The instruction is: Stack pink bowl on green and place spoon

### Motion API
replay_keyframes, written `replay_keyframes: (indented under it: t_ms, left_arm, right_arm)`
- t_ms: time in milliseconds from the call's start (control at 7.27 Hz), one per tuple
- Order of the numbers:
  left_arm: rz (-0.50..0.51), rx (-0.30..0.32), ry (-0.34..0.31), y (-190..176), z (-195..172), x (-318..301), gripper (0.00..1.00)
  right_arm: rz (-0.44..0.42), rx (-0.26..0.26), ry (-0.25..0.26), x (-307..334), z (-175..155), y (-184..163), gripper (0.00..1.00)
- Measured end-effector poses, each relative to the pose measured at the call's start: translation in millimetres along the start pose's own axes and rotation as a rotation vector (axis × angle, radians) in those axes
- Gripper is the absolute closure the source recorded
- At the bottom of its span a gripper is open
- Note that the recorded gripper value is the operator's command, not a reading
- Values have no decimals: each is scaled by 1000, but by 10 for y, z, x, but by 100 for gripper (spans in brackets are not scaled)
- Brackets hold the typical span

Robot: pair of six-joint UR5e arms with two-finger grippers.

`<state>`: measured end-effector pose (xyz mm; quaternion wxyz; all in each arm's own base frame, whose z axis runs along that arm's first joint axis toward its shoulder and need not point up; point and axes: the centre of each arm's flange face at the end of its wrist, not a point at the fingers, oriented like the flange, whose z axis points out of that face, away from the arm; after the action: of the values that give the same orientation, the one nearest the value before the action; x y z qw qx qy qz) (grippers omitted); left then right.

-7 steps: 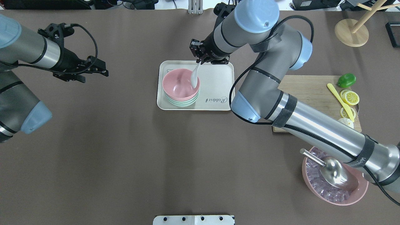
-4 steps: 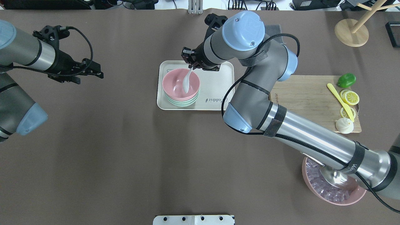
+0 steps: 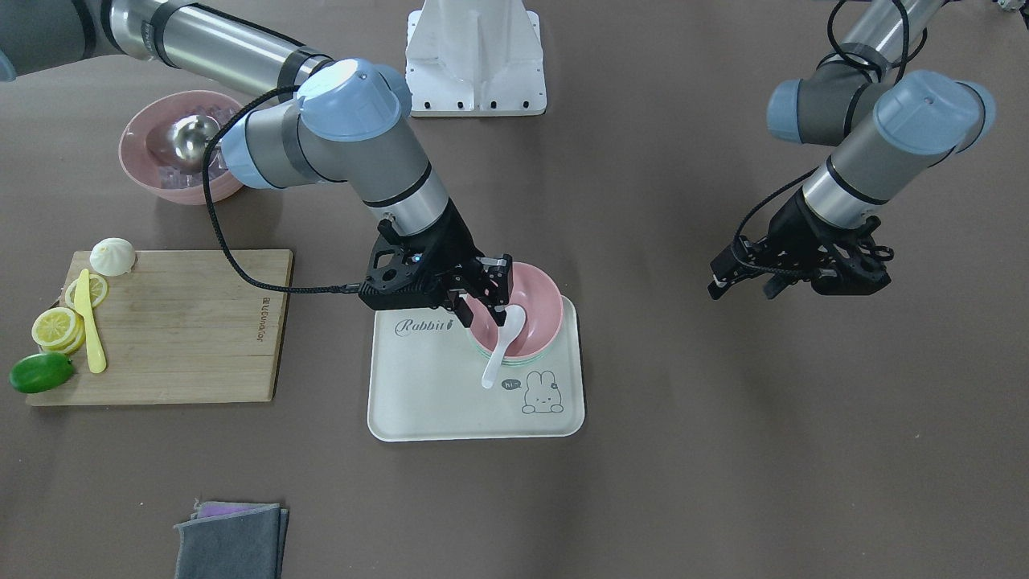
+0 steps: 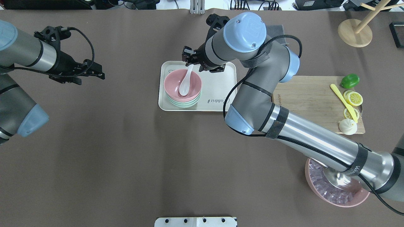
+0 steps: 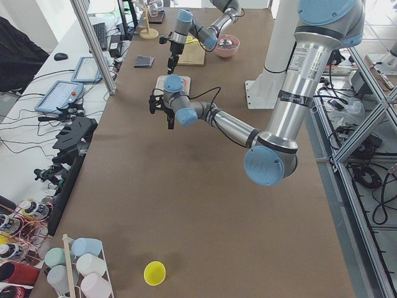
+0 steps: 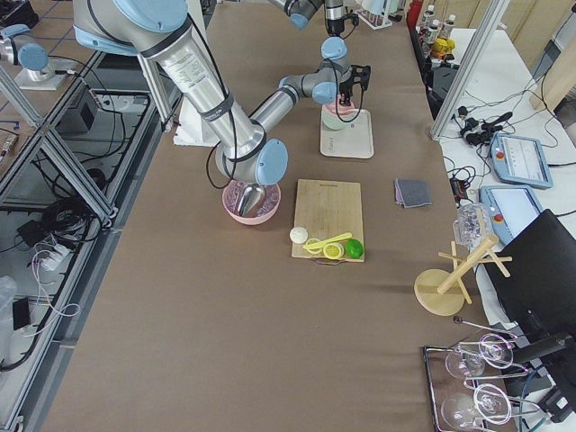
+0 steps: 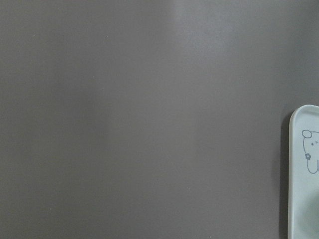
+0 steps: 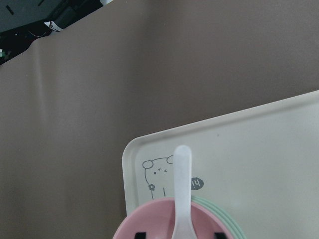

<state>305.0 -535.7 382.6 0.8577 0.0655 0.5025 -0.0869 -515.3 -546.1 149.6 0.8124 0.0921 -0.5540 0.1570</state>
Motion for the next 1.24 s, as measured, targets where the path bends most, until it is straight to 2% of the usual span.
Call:
replay_keyframes:
  t_ms: [275, 412, 550, 825, 962, 1238]
  left_arm:
    - [-7, 13, -6, -12, -10, -25, 2]
    - [-20, 45, -25, -94, -73, -138, 2]
    - [0, 87, -56, -226, -216, -386, 2]
    - [213, 130, -157, -316, -652, -1308, 2]
    - [281, 130, -202, -291, -872, -1778, 2]
    - [319, 95, -237, -145, -1172, -2520, 2]
  right_arm:
    - [-1, -15, 1, 68, -94, -67, 0]
    - [-9, -38, 21, 282, -258, -216, 0]
    - [-45, -55, 70, 610, -527, -402, 0]
    - [-213, -88, 252, 1431, -1194, -749, 0]
    - [-291, -122, 346, 1885, -1473, -849, 0]
    - [-417, -225, 515, 3128, -2059, -1020, 0]
